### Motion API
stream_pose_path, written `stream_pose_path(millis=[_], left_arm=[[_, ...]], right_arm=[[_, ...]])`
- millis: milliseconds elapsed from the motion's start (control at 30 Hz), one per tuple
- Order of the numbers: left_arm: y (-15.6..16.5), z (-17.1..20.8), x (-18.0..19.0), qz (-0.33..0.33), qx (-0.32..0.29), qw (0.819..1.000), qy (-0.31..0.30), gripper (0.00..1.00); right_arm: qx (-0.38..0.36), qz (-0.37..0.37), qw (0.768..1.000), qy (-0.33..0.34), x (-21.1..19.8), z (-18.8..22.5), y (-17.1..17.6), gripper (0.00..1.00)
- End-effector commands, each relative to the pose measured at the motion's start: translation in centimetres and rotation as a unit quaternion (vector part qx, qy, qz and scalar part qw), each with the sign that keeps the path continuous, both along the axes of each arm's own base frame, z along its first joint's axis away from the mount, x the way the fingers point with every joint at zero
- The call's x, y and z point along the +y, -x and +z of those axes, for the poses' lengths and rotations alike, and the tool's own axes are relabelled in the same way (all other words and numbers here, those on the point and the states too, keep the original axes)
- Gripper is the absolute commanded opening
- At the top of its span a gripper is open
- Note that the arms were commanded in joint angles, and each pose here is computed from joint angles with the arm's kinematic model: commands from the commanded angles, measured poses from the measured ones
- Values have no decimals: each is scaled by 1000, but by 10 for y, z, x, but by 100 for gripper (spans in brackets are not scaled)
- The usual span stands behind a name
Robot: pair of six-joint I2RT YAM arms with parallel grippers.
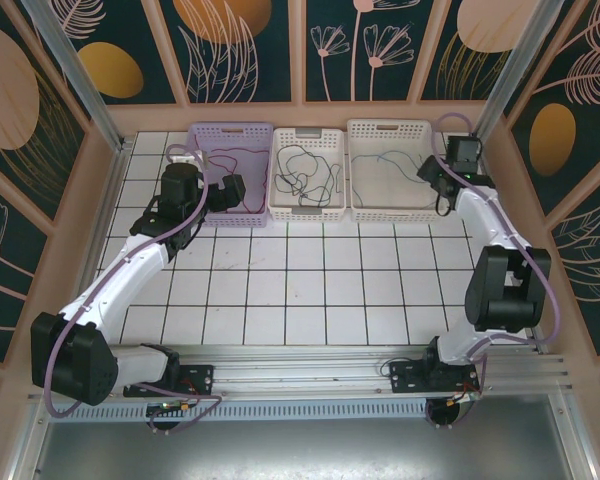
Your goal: Untangle the cables
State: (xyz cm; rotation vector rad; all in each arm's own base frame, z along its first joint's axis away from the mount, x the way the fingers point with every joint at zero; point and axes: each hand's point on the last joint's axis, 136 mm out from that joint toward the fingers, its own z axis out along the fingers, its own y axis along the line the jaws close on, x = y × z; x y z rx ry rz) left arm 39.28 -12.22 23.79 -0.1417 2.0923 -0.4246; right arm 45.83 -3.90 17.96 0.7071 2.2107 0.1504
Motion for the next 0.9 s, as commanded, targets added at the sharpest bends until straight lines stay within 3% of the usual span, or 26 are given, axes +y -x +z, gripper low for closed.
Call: stream_pose_path(millis=[0,200,500,867], left_arm=[[-4,8,-5,-9,-11,1000,3,98],[-4,7,-5,-11,-8,1000,3,99],[-4,6,-5,-12,-7,1000,2,99],[-5,3,-8,-16,-1,1000,2,99]], right_arm=[[-2,-26,1000,-10,-16,-3,5,68],[13,-41,999,8,-27,-16,2,69],[23,-48,998,-21,-38,-41,-3,69],[3,-10,998,-68,-21,-58,-17,65]])
